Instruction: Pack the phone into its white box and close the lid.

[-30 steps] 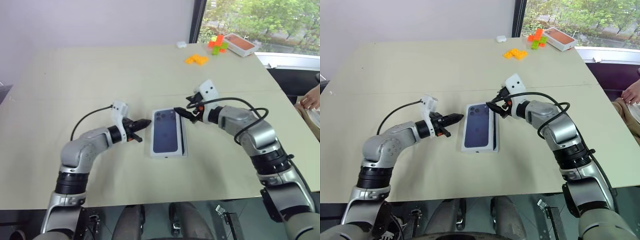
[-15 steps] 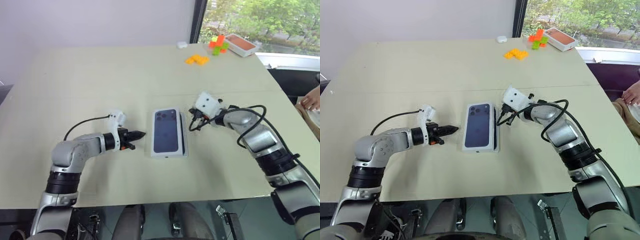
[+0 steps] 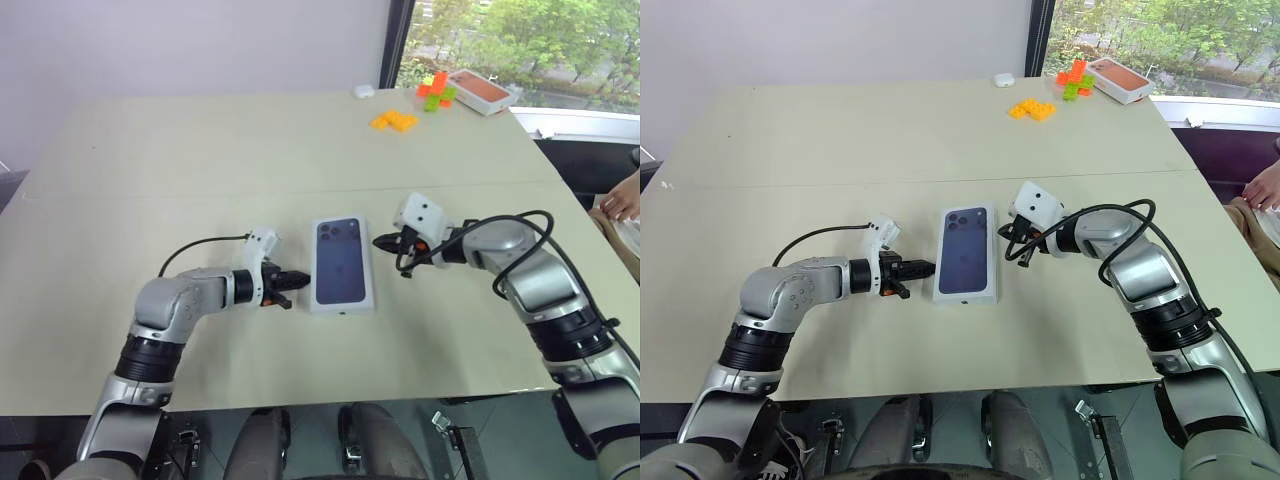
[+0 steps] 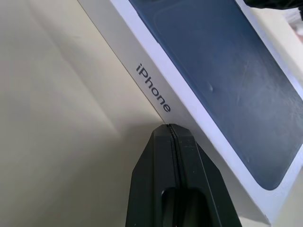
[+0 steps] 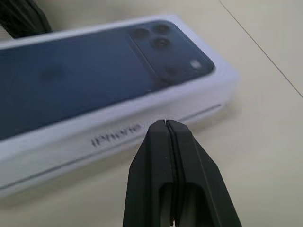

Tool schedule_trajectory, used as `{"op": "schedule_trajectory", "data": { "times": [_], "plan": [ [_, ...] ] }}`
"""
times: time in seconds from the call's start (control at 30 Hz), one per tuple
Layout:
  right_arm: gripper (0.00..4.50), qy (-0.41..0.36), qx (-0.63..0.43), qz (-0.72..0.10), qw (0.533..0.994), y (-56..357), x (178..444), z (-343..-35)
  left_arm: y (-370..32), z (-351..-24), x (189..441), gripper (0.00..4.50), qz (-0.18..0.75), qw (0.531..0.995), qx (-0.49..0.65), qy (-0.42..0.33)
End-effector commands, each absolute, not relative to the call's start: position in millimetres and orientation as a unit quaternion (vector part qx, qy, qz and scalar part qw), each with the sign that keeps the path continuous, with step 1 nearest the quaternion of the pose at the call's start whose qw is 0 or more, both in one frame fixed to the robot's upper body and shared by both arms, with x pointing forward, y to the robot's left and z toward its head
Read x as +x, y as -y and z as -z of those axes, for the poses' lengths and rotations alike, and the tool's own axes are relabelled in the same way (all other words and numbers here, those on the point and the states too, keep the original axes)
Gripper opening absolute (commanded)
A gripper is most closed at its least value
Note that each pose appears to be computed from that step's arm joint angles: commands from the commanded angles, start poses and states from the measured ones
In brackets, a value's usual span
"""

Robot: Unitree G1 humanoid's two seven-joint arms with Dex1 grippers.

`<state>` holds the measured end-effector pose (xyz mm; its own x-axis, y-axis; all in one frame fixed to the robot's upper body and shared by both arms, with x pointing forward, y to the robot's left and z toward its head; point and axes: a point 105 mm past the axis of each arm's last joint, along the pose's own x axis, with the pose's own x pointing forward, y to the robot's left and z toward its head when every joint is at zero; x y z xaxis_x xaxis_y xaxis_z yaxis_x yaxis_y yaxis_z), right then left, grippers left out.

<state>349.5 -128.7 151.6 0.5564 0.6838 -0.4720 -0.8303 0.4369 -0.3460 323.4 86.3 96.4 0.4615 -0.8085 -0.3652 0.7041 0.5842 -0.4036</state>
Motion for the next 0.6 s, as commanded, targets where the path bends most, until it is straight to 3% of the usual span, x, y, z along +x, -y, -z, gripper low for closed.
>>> {"op": "schedule_trajectory", "data": {
  "times": [0.03, 0.6],
  "plan": [
    [0.02, -0.109, -0.281, -0.461, 0.834, 121.1, 345.7, -163.9, -78.6, -114.3, 329.9, 0.00, 0.460, 0.855, -0.083, -0.227],
    [0.02, -0.124, -0.317, -0.461, 0.820, 123.0, 343.9, -150.2, -74.5, -130.3, 338.3, 0.00, 0.455, 0.862, -0.101, -0.197]
  ]
}}
